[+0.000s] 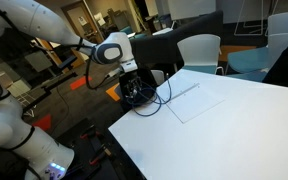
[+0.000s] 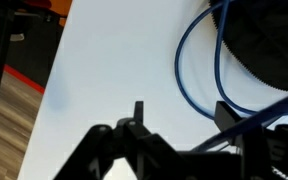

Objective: Fold the cable

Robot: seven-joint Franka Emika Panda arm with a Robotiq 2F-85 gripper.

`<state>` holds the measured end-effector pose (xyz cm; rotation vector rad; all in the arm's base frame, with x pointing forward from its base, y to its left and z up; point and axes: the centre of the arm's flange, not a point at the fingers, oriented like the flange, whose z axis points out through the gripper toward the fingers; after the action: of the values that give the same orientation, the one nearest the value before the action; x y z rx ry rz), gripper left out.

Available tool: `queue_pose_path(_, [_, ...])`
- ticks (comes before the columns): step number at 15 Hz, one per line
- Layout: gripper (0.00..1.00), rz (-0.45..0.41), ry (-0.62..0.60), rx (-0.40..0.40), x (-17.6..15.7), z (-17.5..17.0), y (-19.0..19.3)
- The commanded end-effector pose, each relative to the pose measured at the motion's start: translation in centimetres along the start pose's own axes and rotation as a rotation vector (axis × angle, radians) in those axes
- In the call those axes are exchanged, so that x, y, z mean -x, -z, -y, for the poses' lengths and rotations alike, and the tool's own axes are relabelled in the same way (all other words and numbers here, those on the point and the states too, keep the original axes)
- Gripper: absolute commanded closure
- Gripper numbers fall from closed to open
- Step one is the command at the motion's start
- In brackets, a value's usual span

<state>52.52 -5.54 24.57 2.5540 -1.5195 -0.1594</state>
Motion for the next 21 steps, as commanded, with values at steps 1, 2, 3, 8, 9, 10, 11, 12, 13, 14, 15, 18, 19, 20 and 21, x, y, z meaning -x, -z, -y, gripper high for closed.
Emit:
queue_pose_path(1, [0.00, 0.130, 0.110, -0.062, 0.0, -0.8, 0.1])
queue_pose_path(2, [0.00, 0.155, 0.124, -0.082, 0.1, -0.5, -0.4])
queue_pose_path(3, [0.00, 0.171, 0.126, -0.113, 0.0, 0.0, -1.3])
queue_pose_path(8, [0.00, 0.181, 0.113, -0.152, 0.1, 0.7, -5.2])
queue_pose_path(9, [0.00, 0.170, 0.101, -0.155, 0.0, 0.9, -6.2])
queue_pose_path(10, [0.00, 0.158, 0.093, -0.156, -0.1, 1.0, -7.0])
queue_pose_path(11, [0.00, 0.148, 0.081, -0.156, -0.3, 1.1, -7.9])
queue_pose_path(12, [0.00, 0.140, 0.072, -0.158, -0.5, 1.2, -8.9])
queue_pose_path(13, [0.00, 0.142, 0.066, -0.156, -0.7, 1.3, -9.6])
queue_pose_path(14, [0.00, 0.139, 0.055, -0.154, -0.8, 1.2, -10.4])
queue_pose_path(15, [0.00, 0.140, 0.046, -0.146, -0.9, 1.2, -11.1])
queue_pose_path(18, [0.00, 0.156, 0.027, -0.119, -1.1, 0.8, -12.9])
queue_pose_path(19, [0.00, 0.162, 0.019, -0.104, -1.3, 0.7, -13.4])
queue_pose_path(20, [0.00, 0.170, 0.014, -0.095, -1.4, 0.5, -13.8])
queue_pose_path(21, [0.00, 0.172, 0.007, -0.087, -1.5, 0.4, -14.1])
